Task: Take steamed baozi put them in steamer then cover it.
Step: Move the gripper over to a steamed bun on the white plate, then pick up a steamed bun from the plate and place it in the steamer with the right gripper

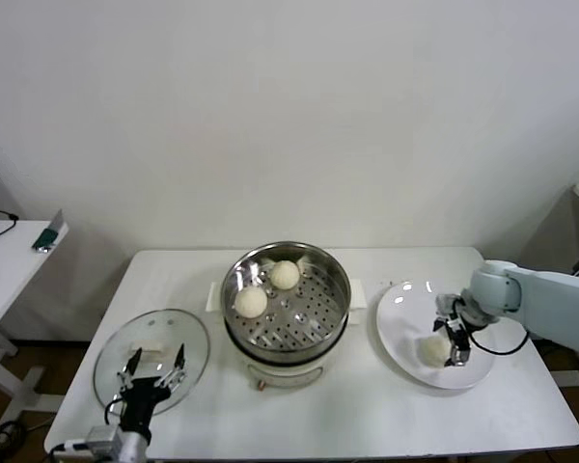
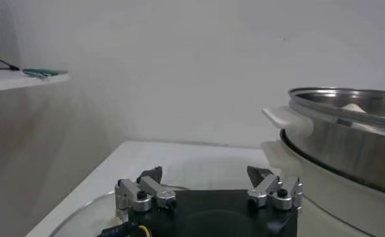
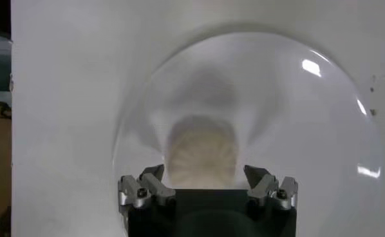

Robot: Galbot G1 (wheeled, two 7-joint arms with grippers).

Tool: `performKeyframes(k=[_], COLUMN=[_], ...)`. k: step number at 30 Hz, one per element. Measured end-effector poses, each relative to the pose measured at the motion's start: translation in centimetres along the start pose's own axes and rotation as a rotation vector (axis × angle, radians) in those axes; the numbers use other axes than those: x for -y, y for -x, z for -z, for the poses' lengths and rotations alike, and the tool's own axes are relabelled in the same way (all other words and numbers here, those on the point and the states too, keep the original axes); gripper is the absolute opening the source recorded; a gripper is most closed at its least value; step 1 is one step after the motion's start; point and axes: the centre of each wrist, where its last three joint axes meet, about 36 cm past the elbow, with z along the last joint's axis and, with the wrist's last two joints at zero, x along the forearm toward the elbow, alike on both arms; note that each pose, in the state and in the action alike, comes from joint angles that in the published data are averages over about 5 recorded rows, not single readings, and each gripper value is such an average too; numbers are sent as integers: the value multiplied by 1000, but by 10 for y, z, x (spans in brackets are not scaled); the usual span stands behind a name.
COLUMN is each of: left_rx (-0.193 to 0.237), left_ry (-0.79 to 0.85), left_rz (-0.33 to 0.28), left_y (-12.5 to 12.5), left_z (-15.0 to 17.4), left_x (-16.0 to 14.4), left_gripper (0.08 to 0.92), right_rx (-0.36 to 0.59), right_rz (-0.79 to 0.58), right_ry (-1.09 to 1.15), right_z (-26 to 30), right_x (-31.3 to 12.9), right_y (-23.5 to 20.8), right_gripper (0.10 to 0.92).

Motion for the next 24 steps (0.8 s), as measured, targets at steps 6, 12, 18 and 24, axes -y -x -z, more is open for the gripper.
performKeyframes(k=[6,12,18,24], left_rx=[0,1,9,15], left_ry=[0,1,4,7], left_rz=[-2,-1,-3,-11], left_y=[1,1,1,1], left_z=[0,1,5,8], left_x=[1,0,1,4], left_gripper=[823,823,823,823], right_rx=[-2,5,24,62], right_rz=[2,-1,-32,-137], right_ry=[-7,-38,-136,-340], right_z=[1,7,26,77], right_x=[0,7,34,76], right_y=[2,-10,-61,-161], right_gripper=[709,688,687,687])
